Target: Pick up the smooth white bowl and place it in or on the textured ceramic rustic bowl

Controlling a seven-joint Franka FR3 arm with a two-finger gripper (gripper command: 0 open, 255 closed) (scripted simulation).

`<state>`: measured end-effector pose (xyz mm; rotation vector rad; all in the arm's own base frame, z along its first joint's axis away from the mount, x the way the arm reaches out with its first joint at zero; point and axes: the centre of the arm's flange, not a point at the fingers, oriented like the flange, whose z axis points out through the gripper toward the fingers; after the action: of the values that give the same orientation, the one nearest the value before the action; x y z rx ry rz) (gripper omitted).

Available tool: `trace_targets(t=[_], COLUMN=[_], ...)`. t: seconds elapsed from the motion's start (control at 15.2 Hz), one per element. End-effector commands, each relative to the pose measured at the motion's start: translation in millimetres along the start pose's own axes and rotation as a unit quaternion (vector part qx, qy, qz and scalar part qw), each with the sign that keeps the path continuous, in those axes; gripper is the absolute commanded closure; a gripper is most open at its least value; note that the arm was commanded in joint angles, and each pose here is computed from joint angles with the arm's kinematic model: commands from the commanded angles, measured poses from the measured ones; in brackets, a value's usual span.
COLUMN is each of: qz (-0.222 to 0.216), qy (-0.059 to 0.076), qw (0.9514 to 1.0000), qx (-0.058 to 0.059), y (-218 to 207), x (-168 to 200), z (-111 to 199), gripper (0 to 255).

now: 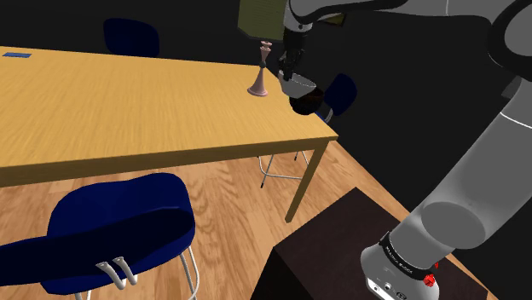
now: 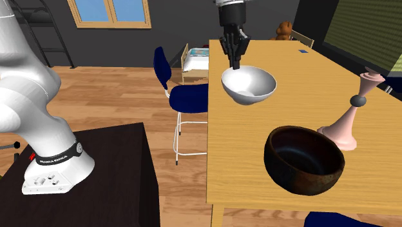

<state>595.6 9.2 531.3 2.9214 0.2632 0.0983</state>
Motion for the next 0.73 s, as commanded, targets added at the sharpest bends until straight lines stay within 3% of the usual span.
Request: trace_targets(t=[0.0, 0.33, 0.66], qz=[0.000, 0.000, 0.000], qy=[0.000, 0.000, 0.000], qw=[1.0000, 1.0000, 1.0000], qx=[0.000, 0.000, 0.000], y=[2, 7, 72], x=[0, 1, 13], z=[-11, -32, -33], gripper=[255, 255, 255])
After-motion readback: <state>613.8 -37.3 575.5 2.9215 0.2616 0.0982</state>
